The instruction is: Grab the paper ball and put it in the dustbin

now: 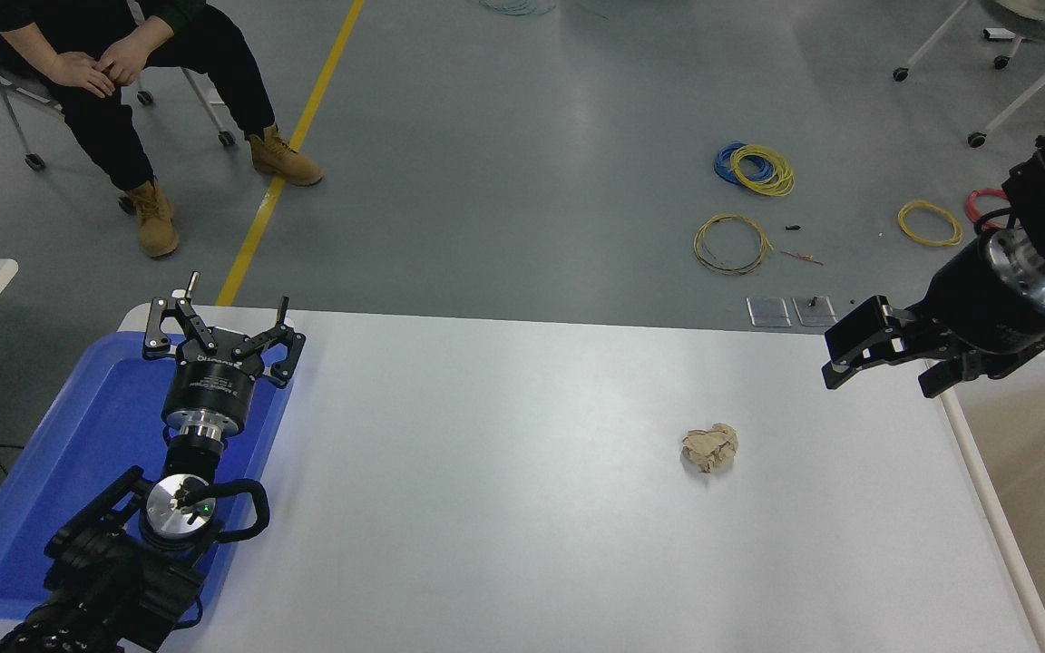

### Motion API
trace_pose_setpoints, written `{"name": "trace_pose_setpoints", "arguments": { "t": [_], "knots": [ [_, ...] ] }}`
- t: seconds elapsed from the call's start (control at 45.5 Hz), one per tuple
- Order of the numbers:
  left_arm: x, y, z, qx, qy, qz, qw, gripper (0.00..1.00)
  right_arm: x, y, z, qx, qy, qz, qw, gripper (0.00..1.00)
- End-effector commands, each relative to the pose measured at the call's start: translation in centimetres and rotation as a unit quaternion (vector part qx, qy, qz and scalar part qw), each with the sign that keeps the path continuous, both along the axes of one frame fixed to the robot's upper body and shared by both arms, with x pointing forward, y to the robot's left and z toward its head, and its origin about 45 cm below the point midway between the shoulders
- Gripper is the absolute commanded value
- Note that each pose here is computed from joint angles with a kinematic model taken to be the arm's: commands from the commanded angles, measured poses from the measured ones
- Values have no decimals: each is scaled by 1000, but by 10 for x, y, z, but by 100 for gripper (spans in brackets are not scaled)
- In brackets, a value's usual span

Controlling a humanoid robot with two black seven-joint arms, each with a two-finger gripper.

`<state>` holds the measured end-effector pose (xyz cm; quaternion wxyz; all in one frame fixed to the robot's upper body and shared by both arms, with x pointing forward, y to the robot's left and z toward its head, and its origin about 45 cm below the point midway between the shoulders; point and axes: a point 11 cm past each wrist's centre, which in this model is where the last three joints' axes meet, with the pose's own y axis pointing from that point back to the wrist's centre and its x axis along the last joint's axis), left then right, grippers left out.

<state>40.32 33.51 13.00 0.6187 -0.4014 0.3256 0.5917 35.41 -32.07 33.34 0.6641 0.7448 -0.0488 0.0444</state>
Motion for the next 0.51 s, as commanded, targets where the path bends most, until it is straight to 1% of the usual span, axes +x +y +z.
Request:
{"name": "trace_pose_setpoints", "arguments": {
  "t": [0.0, 0.484],
  "knots": [
    [0, -1, 0, 0, 0, -1, 1000, 100, 2, 1, 2, -3, -3, 3, 1000, 100],
    [0, -1, 0, 0, 0, 0, 1000, 100, 7, 3, 0, -7, -6, 6, 1000, 100]
  ]
}}
